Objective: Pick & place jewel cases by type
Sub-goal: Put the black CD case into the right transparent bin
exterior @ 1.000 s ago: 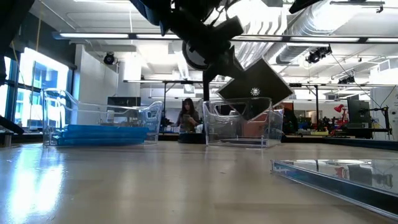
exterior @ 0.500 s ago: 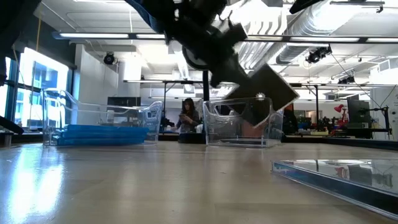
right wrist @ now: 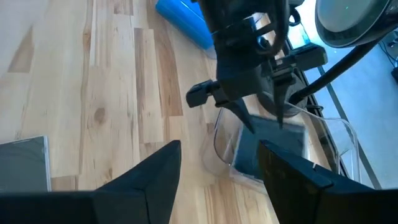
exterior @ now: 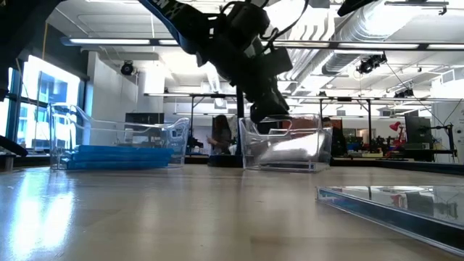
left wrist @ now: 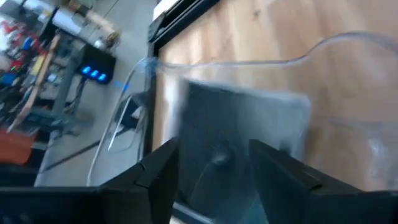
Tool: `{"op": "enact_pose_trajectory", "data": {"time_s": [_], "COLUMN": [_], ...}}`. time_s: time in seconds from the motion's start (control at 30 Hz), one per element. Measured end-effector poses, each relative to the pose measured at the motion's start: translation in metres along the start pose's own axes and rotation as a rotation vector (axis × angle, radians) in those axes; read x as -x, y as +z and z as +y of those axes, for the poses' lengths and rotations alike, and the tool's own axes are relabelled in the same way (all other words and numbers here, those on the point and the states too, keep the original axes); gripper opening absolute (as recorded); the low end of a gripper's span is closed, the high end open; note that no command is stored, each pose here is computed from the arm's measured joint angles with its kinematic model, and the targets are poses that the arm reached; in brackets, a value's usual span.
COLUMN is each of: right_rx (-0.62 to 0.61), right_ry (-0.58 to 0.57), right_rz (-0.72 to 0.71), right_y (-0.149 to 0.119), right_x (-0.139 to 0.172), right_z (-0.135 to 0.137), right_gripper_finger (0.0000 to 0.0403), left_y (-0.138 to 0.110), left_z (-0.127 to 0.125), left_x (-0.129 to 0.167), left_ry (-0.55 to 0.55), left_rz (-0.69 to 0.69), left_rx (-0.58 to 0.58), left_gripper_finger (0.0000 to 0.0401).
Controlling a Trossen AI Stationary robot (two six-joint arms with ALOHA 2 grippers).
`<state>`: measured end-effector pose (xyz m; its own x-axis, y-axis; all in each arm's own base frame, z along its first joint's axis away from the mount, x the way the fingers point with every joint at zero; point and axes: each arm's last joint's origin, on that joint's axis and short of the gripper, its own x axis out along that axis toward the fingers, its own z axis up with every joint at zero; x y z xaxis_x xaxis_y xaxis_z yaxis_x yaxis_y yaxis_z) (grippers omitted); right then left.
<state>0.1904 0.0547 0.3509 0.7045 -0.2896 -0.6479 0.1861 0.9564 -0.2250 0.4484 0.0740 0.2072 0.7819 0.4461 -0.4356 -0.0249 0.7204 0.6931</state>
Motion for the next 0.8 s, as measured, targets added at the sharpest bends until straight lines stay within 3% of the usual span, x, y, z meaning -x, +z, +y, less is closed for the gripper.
{"op": "enact_pose_trajectory", "data": {"time_s": [0.2, 0.43, 0.6, 0.8], "right_rx": [0.001, -0.001, 0.002, 0.022], "right_ry": [0.0, -0.003, 0.023, 0.15], "right_rz": [0.001, 0.001, 0.005, 0.038], "right_y": [0.0, 0.0, 0.0, -0.02], "right_x": [0.0, 0.0, -0.001, -0.027], "right_z": [0.0, 0.0, 0.001, 0.017], "right_gripper_finger": [0.0208, 0.0208, 0.0208, 0.0208], "left_y": [0.005, 0.024, 0.055, 0.101], "left_z": [-0.002, -0.023, -0.029, -0.042], "left_x": [0.006, 0.017, 0.035, 0.073], "left_ry": [0.1, 0.118, 0.224, 0.154], "left_rz": [0.069, 0.058, 0.098, 0.142], "left_rx": [0.029, -0.001, -0.043, -0.135], "left_gripper_finger": [0.0197, 0.0198, 0.0198, 0.0198]}}
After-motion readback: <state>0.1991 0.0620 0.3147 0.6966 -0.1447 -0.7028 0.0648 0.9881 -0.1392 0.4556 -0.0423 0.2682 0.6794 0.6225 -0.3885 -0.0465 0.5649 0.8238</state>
